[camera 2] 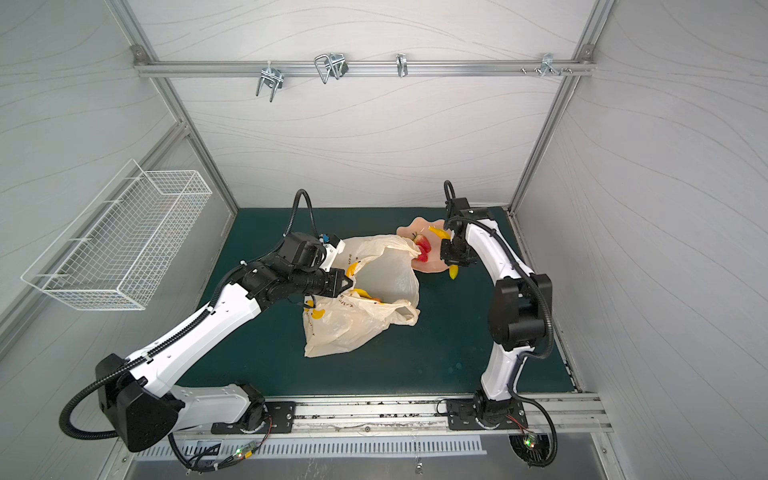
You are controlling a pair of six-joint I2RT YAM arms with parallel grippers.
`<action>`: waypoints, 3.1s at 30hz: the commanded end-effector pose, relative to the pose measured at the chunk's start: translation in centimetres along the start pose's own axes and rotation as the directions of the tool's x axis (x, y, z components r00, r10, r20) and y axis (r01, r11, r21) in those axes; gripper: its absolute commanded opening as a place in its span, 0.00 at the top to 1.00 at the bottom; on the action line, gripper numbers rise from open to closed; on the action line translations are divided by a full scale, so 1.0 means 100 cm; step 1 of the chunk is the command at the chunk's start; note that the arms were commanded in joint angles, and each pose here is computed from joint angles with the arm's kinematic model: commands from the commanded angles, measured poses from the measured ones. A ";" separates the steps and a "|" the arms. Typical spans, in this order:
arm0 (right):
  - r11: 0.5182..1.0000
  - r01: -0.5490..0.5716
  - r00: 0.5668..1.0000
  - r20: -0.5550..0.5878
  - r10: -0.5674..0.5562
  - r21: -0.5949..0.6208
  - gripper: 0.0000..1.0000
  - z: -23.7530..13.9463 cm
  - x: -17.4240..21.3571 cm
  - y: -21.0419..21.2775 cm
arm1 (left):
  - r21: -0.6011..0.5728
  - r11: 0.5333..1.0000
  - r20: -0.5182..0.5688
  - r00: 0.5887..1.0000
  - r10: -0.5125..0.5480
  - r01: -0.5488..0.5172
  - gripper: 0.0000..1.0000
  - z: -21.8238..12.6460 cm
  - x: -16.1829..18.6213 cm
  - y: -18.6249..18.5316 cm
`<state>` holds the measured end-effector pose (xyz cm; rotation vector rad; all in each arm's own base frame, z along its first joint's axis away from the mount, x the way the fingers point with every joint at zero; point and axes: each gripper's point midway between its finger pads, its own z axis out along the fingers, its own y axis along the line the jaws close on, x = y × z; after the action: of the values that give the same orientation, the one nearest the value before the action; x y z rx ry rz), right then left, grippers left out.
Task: Place the fruits into the plastic bag
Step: 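Lift the long yellow fruit out of the bowl toward the bag, then lower the long yellow fruit into the bag held by the left gripper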
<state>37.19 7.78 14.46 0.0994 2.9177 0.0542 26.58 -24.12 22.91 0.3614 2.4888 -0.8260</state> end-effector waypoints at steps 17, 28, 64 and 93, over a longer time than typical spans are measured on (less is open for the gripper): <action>0.991 -0.101 0.995 -0.035 0.099 -0.092 0.86 -0.020 0.109 -0.013 | 0.053 0.997 0.060 0.997 0.052 -0.055 1.00 -0.004 -0.026 -0.018; 0.987 -0.093 0.994 -0.066 0.085 -0.134 0.86 -0.015 0.136 -0.011 | 0.055 0.997 0.055 0.997 0.049 -0.052 1.00 -0.001 -0.027 -0.018; 0.849 0.202 0.974 0.009 -0.226 -0.488 0.87 -0.018 0.128 0.103 | 0.055 0.997 0.052 0.997 0.051 -0.054 1.00 -0.004 -0.026 -0.019; 0.710 0.131 0.986 0.015 -0.167 -0.692 0.86 -0.032 0.130 0.140 | 0.075 0.995 0.047 0.997 0.063 -0.066 1.00 -0.003 -0.020 -0.026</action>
<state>24.84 21.64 14.56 -0.2576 2.7601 1.0464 26.74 -25.46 22.75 0.4210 2.4920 -0.8521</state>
